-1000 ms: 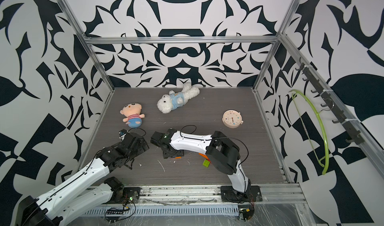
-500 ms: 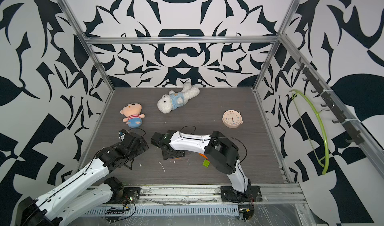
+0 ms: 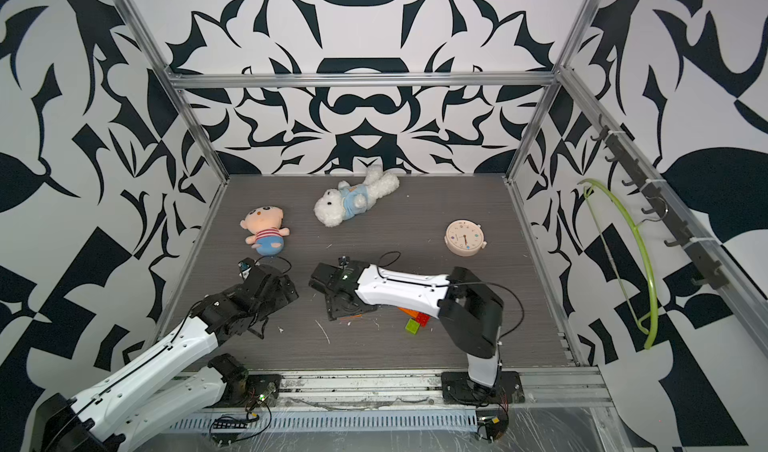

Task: Assemble the number 5 with lego
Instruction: Assemble the lego brick with the lego brick.

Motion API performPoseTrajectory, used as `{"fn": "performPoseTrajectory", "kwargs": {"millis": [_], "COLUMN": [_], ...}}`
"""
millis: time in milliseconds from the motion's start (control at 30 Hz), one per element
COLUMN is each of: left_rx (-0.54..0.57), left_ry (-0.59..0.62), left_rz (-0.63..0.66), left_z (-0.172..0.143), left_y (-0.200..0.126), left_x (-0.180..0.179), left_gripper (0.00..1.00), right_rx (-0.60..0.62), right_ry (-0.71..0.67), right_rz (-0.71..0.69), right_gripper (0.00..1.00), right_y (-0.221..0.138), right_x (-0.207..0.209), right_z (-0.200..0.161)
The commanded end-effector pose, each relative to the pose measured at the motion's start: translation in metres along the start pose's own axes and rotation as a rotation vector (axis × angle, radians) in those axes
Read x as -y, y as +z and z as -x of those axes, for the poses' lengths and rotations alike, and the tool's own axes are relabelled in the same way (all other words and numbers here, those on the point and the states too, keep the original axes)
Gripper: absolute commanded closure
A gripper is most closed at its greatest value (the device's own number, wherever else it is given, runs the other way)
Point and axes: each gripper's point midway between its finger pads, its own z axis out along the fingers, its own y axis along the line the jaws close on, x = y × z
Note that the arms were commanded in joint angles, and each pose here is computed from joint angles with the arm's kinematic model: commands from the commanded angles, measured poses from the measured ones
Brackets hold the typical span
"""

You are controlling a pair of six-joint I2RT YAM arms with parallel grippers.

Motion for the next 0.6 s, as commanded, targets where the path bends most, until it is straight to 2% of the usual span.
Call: {"fn": "performPoseTrajectory", "kwargs": {"millis": [0, 100, 167, 267, 333, 467, 567], "left_rx": [-0.014, -0.056, -0.085, -0.11, -0.121, -0.122, -0.113], "left_ry": [0.034, 0.07, 0.085, 0.092, 0.083, 0.063, 0.053], "left_rz": [-0.126, -0.224, -0.264, -0.28, -0.267, -0.232, -0.207], "left_z": [0.002, -0.005, -0.009, -0.012, -0.013, -0.013, -0.012], "left_y": [-0.003, -0.003, -0.002, 0.001, 0.003, 0.005, 0.003], "left_x": [0.027, 0.048, 0.058, 0.065, 0.065, 0.059, 0.051], "left_gripper": [0.01, 0.01, 0.01, 0.01, 0.01, 0.01, 0.01], "right_rx": [0.19, 0.246, 0.241, 0.106, -0.008, -0.148, -0.123], "right_ry": [-0.148, -0.299, -0.495, -0.823, -0.938, -0.976, -1.039], "right_rz": [0.12, 0.219, 0.32, 0.473, 0.526, 0.675, 0.665], "right_gripper": [0.17, 0.21, 0.2, 0.19, 0.19, 0.24, 0.25], "right_y": [-0.034, -0.038, -0.035, -0.024, -0.015, -0.004, 0.003], "right_x": [-0.003, 0.0, -0.006, -0.012, -0.006, 0.001, 0.002], "right_z": [0.037, 0.046, 0.038, -0.003, -0.02, -0.026, -0.022]}}
